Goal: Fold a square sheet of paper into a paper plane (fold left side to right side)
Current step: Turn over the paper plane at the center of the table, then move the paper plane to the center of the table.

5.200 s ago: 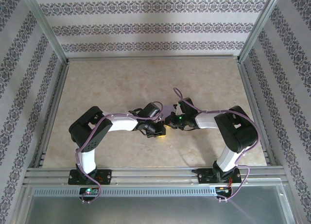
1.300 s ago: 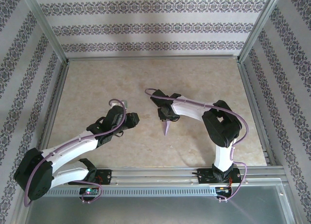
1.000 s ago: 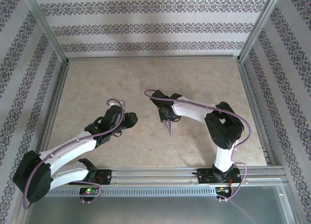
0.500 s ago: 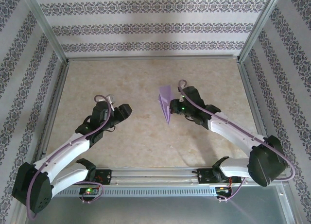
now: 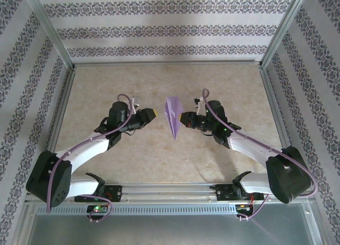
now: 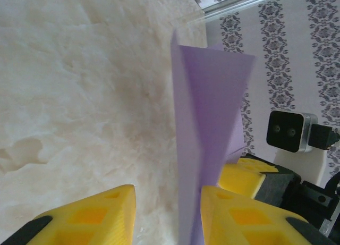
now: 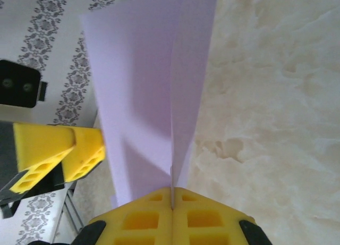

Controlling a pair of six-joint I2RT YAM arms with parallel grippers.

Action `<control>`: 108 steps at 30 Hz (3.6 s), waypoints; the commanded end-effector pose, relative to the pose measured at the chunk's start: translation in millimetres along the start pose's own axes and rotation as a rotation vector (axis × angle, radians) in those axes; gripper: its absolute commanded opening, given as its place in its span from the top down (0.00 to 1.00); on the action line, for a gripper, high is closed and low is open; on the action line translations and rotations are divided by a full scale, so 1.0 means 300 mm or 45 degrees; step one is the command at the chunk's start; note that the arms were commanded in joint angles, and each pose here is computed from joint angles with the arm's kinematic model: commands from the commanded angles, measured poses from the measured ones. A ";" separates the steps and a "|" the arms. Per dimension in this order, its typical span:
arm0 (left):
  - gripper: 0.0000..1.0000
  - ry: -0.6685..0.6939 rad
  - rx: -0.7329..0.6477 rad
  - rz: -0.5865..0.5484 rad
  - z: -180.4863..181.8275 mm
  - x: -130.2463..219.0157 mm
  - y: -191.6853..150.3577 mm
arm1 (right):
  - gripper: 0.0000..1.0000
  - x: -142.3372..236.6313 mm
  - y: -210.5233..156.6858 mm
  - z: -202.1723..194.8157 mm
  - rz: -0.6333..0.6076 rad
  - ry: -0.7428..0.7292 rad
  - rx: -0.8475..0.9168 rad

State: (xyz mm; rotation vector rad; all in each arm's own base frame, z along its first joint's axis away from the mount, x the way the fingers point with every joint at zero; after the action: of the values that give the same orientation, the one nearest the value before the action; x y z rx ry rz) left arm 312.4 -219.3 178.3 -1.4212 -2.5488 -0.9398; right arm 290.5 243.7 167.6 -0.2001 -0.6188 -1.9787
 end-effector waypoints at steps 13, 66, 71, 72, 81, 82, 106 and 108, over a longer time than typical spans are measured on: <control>0.65 -0.161 -0.025 0.001 -0.101 -0.050 0.036 | 1.00 -0.031 -0.031 0.034 0.059 0.079 0.012; 0.99 0.090 0.045 0.169 0.161 -0.177 -0.139 | 0.61 -0.057 -0.050 -0.205 0.076 -0.334 0.005; 1.00 0.068 0.087 0.168 0.182 -0.212 -0.153 | 0.54 0.004 -0.059 -0.207 0.147 -0.530 0.078; 1.00 0.067 0.092 0.168 0.184 -0.217 -0.154 | 0.53 0.009 -0.067 -0.200 0.165 -0.547 0.078; 1.00 0.069 0.118 0.172 0.199 -0.226 -0.173 | 0.33 -0.080 -0.191 -0.201 0.283 -0.477 -0.139; 1.00 0.068 0.119 0.172 0.199 -0.227 -0.172 | 0.32 -0.092 -0.200 -0.200 0.291 -0.479 -0.136; 1.00 0.066 0.134 0.188 0.205 -0.235 -0.186 | 0.56 -0.244 -0.251 -0.205 0.356 -0.504 -0.104; 1.00 0.067 0.137 0.189 0.207 -0.235 -0.188 | 0.60 -0.242 -0.252 -0.217 0.353 -0.524 -0.104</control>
State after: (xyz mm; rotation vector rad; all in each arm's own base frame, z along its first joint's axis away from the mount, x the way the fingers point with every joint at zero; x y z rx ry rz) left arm 323.5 -253.1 73.8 -1.4826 -2.3515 -0.8039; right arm 263.5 288.7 54.6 -0.7273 -0.7075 -1.6961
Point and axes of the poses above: each hand's point on the last joint's axis, 136 mm out from that joint toward the fingers, its own x axis back along the fingers, its own z axis along the line the jaws close on, y = z × x, the point moved 1 cm from there along x, back along the fingers, and after that the axes turned 10 degrees about -x, right-handed, at the moved point
